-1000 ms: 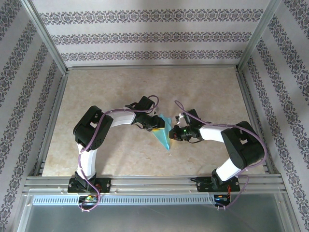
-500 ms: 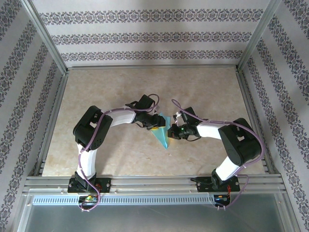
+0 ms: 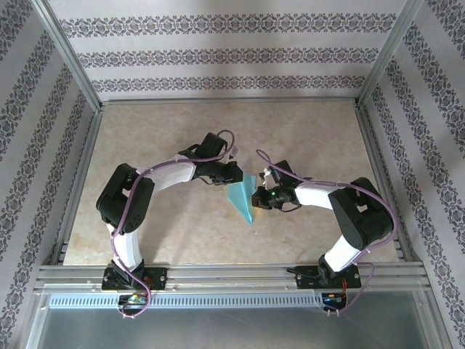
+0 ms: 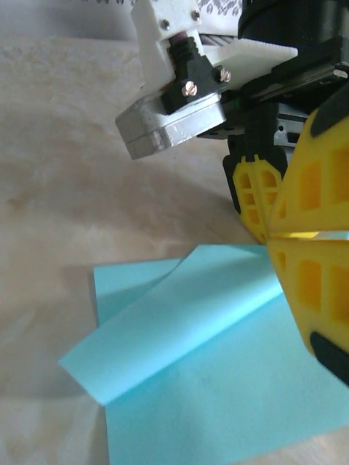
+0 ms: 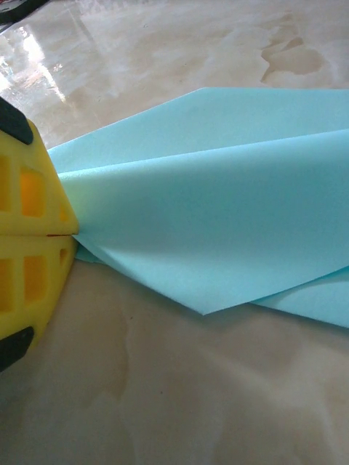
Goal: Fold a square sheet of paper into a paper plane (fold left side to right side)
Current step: Fourth fold the wing at the center of the table.
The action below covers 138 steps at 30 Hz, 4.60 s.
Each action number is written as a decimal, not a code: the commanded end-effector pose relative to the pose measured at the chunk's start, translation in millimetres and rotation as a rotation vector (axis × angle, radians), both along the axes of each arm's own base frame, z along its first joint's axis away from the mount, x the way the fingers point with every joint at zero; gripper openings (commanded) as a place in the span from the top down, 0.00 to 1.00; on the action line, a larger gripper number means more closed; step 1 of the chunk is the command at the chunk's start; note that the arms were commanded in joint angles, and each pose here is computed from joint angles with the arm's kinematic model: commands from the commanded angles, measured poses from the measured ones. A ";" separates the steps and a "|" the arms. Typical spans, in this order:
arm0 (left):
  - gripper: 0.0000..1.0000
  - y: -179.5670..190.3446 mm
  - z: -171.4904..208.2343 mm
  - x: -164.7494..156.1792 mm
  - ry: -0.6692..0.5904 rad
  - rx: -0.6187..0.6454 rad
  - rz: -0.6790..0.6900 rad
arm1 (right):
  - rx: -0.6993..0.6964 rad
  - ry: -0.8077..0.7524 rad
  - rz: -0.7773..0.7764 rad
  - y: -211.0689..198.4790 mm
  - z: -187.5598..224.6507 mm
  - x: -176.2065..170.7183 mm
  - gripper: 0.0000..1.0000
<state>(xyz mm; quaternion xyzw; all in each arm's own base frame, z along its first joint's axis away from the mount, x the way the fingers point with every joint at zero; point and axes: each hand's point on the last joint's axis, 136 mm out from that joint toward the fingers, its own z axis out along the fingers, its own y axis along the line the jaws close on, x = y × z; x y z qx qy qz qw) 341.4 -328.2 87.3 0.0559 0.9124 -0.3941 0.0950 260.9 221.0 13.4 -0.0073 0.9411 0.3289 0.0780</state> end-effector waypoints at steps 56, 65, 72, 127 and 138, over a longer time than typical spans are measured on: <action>0.97 10.1 -97.4 -23.2 0.140 0.177 -0.014 | 0.311 0.065 0.007 12.2 64.2 -46.8 1.00; 0.97 9.9 -97.5 -23.3 0.140 0.177 -0.018 | 0.260 0.089 0.030 29.5 42.3 -48.8 1.00; 0.97 9.8 -96.1 -23.3 0.139 0.177 -0.019 | 0.214 0.107 0.033 31.0 26.9 -49.7 1.00; 0.98 18.1 -103.5 -22.4 0.159 0.201 0.009 | 0.079 0.208 0.032 8.9 -22.0 -84.9 1.00; 0.98 23.4 -107.5 -20.8 0.168 0.219 0.024 | 0.088 0.212 0.055 4.4 -14.5 -99.2 1.00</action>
